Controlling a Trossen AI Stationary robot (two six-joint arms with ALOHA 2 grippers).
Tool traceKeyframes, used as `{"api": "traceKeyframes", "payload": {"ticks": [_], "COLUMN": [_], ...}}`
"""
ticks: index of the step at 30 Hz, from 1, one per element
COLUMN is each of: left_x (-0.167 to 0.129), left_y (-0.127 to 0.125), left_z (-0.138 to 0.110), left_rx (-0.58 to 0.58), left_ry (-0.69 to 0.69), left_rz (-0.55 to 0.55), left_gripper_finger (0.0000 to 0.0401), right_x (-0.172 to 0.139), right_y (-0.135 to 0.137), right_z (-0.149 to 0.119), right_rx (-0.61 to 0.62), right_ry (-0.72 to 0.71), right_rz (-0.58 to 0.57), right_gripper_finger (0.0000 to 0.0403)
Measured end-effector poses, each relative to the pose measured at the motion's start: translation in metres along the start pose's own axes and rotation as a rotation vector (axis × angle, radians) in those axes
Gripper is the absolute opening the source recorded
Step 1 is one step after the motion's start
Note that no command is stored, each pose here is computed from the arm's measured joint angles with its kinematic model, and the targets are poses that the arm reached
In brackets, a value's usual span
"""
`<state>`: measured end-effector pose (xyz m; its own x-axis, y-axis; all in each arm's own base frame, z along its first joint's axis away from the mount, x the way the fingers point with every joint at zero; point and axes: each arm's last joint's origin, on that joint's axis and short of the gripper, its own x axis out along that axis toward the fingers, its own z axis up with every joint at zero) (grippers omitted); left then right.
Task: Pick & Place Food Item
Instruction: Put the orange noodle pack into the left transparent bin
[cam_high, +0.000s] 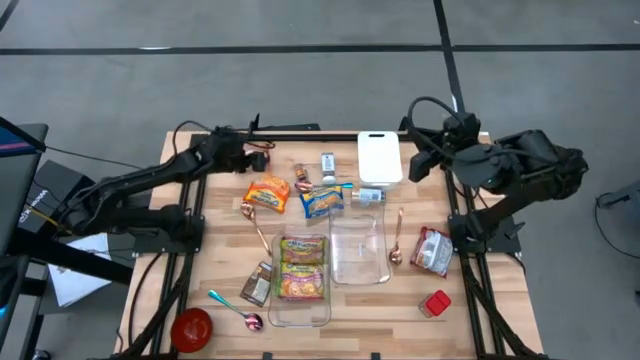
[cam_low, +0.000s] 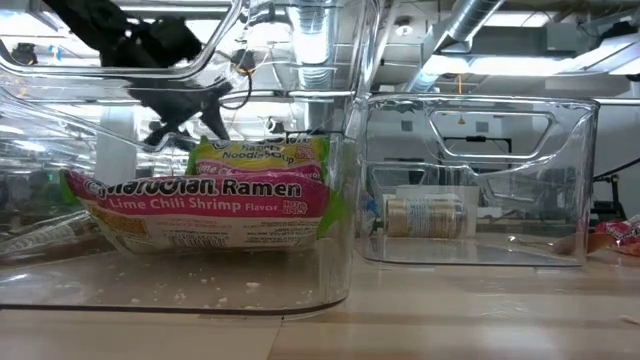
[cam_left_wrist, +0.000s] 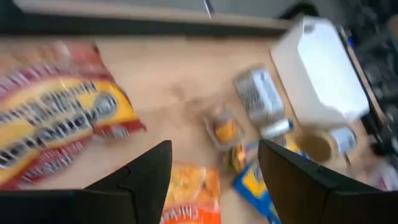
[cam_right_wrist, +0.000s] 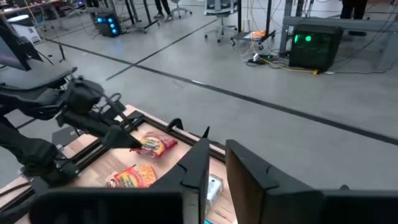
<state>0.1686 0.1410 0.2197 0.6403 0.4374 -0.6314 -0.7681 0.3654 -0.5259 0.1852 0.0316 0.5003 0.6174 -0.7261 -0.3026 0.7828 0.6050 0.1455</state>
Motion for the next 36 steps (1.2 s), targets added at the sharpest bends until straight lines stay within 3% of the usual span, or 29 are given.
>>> {"api": "traceKeyframes", "payload": {"ticks": [3, 8, 23, 36], "left_x": [0.009, 0.019, 0.041, 0.054], "left_y": [0.012, 0.03, 0.047, 0.052], "left_z": [-0.001, -0.012, -0.025, -0.029], "left_rx": [0.001, 0.009, -0.01, 0.028], "left_ry": [0.132, 0.294, 0.426, 0.471], "left_rz": [-0.032, 0.073, 0.189, 0.173], "left_gripper_finger": [0.0228, 0.0231, 0.0228, 0.0227], "right_x": [0.0, -0.001, -0.02, -0.019], "right_y": [-0.001, -0.005, -0.04, -0.037], "right_z": [-0.001, -0.003, 0.01, 0.008], "right_rx": [-0.011, -0.054, -0.055, -0.06], "right_ry": [0.005, 0.022, -0.007, 0.022], "right_rz": [-0.004, -0.02, 0.009, 0.04], "right_gripper_finger": [0.0051, 0.0051, 0.0052, 0.0052]}}
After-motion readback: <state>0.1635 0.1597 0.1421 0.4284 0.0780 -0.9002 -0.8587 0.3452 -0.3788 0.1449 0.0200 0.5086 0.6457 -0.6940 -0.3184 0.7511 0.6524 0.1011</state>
